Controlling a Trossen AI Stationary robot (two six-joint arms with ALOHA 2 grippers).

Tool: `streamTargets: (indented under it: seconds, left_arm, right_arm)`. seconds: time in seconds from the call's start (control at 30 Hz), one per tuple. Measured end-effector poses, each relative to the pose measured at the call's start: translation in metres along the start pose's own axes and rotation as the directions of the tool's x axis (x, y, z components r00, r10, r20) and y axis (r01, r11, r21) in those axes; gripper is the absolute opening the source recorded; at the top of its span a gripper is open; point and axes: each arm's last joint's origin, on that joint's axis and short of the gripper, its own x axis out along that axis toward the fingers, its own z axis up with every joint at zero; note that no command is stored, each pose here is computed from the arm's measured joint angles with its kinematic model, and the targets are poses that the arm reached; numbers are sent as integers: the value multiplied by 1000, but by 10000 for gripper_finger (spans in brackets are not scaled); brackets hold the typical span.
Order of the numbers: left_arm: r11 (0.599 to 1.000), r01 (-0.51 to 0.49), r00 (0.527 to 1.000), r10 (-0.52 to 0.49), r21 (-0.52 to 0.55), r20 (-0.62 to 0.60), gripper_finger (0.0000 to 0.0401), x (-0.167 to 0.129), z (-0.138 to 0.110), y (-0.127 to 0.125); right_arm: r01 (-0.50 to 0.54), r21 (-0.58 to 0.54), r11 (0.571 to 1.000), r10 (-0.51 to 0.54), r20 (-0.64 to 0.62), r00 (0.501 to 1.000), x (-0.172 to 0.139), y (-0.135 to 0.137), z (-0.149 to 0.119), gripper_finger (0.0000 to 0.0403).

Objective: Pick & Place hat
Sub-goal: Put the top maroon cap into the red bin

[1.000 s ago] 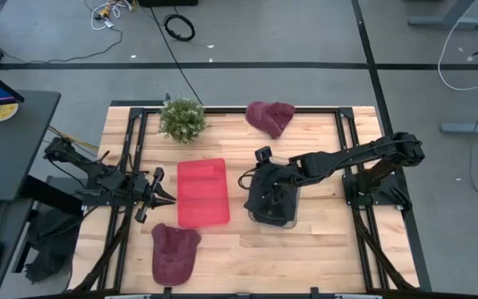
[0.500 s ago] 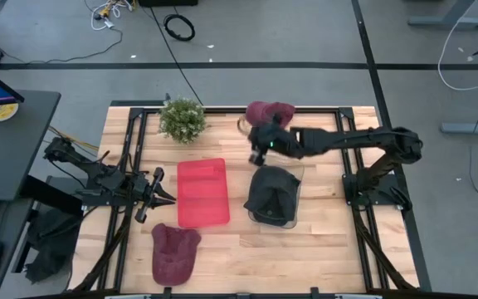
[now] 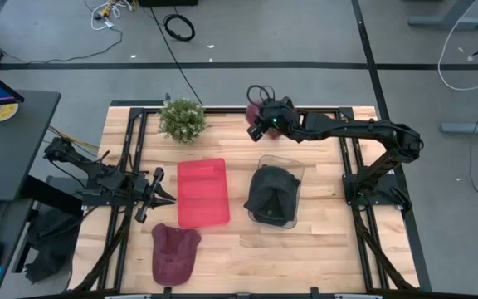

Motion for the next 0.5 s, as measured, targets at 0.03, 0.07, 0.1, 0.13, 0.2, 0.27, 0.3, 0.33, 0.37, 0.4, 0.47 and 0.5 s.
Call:
streamTargets:
  seconds: [0.03, 0.07, 0.1, 0.13, 0.2, 0.27, 0.3, 0.33, 0.37, 0.4, 0.47, 0.5]
  left_arm:
    - [1000, 0, 1000, 0, 0, 0, 44, 0, 0, 0]
    - [1000, 0, 1000, 0, 0, 0, 44, 0, 0, 0]
    - [1000, 0, 1000, 0, 0, 0, 44, 0, 0, 0]
    - [1000, 0, 1000, 0, 0, 0, 44, 0, 0, 0]
    - [1000, -1, 1000, 1, 0, 0, 44, 0, 0, 0]
    - [1000, 0, 1000, 0, 0, 0, 44, 0, 0, 0]
    - [1000, 0, 1000, 0, 0, 0, 44, 0, 0, 0]
    - [1000, 0, 1000, 0, 0, 0, 44, 0, 0, 0]
    - [1000, 0, 1000, 0, 0, 0, 44, 0, 0, 0]
    - [1000, 0, 1000, 0, 0, 0, 44, 0, 0, 0]
    - [1000, -1, 1000, 1, 0, 0, 44, 0, 0, 0]
    - [1000, 0, 1000, 0, 0, 0, 44, 0, 0, 0]
  right_arm:
    - [-3, 11, 1000, 3, 20, 1000, 0, 0, 2, 164]
    - [-9, 25, 1000, 8, 46, 999, 0, 0, 5, 164]
    - [-15, 40, 999, 12, 75, 997, 0, 1, 8, 164]
    - [-23, 56, 998, 17, 103, 995, 0, 1, 11, 164]
    - [-46, 71, 996, 36, 138, 990, -1, 2, 15, 164]
    - [-93, 64, 994, 84, 143, 986, -1, 4, 16, 164]
    - [-116, 61, 991, 107, 139, 984, -1, 5, 16, 164]
    - [-116, 76, 990, 105, 138, 985, -1, 3, 16, 164]
    - [-110, 97, 989, 97, 129, 987, 2, 1, 15, 164]
    - [-98, 123, 988, 83, 119, 989, 5, -2, 14, 164]
    - [-52, 165, 985, 43, 61, 997, 13, -14, 10, 164]
    - [-32, 186, 982, 25, 38, 999, 18, -20, 8, 164]
